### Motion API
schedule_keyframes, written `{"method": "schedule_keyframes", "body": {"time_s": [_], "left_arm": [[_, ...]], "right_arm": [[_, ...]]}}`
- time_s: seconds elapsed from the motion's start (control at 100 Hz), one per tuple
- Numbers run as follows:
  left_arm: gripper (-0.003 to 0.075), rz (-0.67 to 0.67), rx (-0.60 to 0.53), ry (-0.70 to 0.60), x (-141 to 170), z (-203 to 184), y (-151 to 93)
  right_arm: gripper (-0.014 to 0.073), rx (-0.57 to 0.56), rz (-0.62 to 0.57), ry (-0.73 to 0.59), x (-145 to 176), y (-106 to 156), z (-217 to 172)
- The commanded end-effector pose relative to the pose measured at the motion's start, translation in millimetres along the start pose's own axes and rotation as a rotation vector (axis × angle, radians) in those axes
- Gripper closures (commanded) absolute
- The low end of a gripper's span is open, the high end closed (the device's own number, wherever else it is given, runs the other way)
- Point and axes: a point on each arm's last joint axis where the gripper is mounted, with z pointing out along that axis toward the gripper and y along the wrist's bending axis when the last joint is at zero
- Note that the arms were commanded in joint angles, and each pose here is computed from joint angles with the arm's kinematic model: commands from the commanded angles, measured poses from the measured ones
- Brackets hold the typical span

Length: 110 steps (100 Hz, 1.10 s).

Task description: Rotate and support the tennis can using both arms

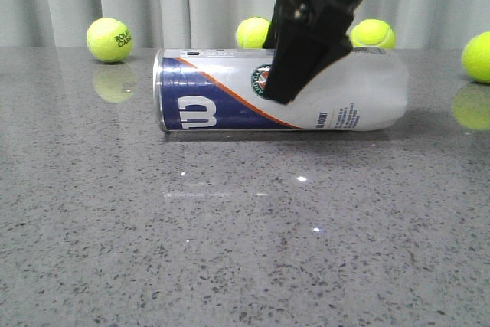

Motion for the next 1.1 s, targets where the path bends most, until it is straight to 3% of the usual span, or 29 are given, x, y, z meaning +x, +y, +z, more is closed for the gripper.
{"method": "schedule_keyframes", "body": {"time_s": [0.0,0.1,0.17,0.22,0.34,0.38,0.51,0.63,0.75,0.87,1.09], "left_arm": [[0.0738,-0.010,-0.007,-0.068,6.1,-0.3,-0.2],[0.0738,-0.010,-0.007,-0.068,6.1,-0.3,-0.2],[0.0738,-0.010,-0.007,-0.068,6.1,-0.3,-0.2],[0.0738,-0.010,-0.007,-0.068,6.1,-0.3,-0.2],[0.0738,-0.010,-0.007,-0.068,6.1,-0.3,-0.2],[0.0738,-0.010,-0.007,-0.068,6.1,-0.3,-0.2],[0.0738,-0.010,-0.007,-0.068,6.1,-0.3,-0.2],[0.0738,-0.010,-0.007,-0.068,6.1,-0.3,-0.2],[0.0738,-0.010,-0.007,-0.068,6.1,-0.3,-0.2],[0.0738,-0.010,-0.007,-0.068,6.1,-0.3,-0.2],[0.0738,-0.010,-0.007,-0.069,5.9,-0.3,-0.2]], "right_arm": [[-0.0050,0.130,-0.036,-0.104,-16.0,0.0,-51.1],[-0.0043,0.169,-0.037,-0.135,-18.8,6.2,-75.2],[0.0019,0.172,0.019,-0.152,-19.3,11.9,-89.1],[0.0128,0.172,0.083,-0.166,-19.5,15.2,-97.2],[0.0571,0.171,0.227,-0.193,-19.8,19.3,-107.3],[0.0673,0.170,0.260,-0.200,-20.0,20.0,-109.1],[0.0655,0.161,0.448,-0.281,-24.0,21.8,-118.5],[0.0655,0.176,0.821,-0.354,-21.9,21.0,-128.5],[0.0655,0.260,1.042,-0.384,-8.7,24.6,-134.3],[0.0655,0.338,1.105,-0.394,9.4,35.7,-134.1],[0.0655,0.423,1.043,-0.457,45.3,77.3,-140.6]]}}
